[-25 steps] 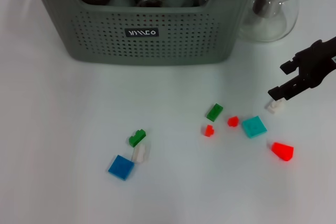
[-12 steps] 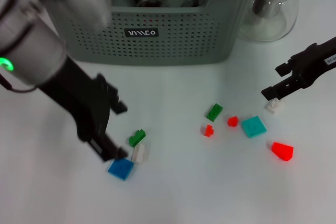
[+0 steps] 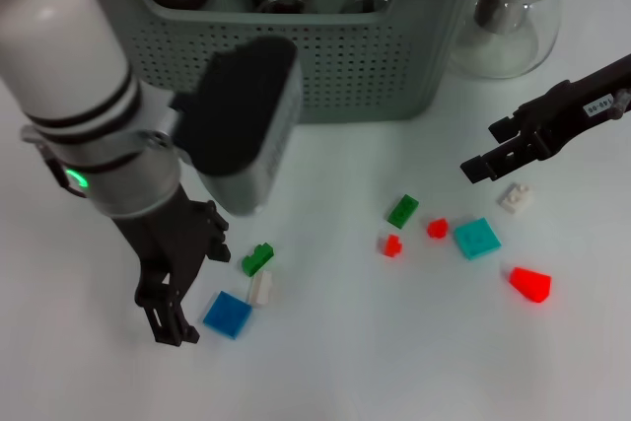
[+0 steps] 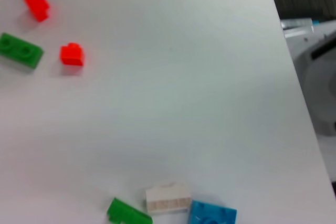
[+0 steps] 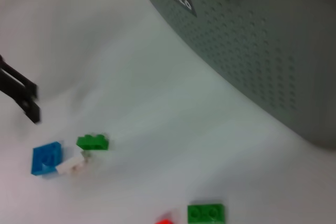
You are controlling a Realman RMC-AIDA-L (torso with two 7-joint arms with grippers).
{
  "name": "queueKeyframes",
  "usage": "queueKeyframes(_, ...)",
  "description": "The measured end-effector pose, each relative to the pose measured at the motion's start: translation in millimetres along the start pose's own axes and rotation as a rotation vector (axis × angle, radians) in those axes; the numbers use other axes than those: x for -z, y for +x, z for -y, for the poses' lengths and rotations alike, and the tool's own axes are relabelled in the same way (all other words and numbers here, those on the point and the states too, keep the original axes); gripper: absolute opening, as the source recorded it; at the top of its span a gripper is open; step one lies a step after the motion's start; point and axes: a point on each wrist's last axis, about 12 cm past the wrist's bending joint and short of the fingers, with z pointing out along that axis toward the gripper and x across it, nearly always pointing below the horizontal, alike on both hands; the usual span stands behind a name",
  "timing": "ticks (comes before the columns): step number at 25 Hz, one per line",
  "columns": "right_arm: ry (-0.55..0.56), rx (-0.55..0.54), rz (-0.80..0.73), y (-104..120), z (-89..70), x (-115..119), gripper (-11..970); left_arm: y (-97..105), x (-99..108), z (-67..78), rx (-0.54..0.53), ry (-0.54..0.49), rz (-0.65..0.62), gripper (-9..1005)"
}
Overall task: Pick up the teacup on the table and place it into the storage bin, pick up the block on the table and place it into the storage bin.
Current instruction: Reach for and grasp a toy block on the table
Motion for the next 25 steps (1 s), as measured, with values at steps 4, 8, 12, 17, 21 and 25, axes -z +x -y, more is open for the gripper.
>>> queueKeyframes(4,-0.008,0.004,-0.005,0,-1.5,-1,906,-6,-9,-3.5,-0.038,-0.001,-0.015,921)
queueKeyframes(8,-0.014,0.008,-0.008,0,-2.2,-2,907,-9,-20,-5.9,-0.051,0.021,-0.019,920)
queueKeyframes(12,-0.014,0.011,-0.009,0,-2.4,-2,907,-12,-31,-8.5,-0.059,0.017,-0.024,919)
queueKeyframes(17,-0.012,0.011,-0.008,0,-1.8,-1,906,-14,-39,-11.4,-0.066,0.002,-0.022,914)
queueKeyframes(21,-0.007,0.009,-0.006,1,-1.0,-1,907,-11,-41,-11.4,-0.059,0.006,-0.027,910)
queueKeyframes(25,-0.004,0.002,-0.002,2,0.2,0,907,-9,-42,-9.2,-0.053,0.007,-0.019,907)
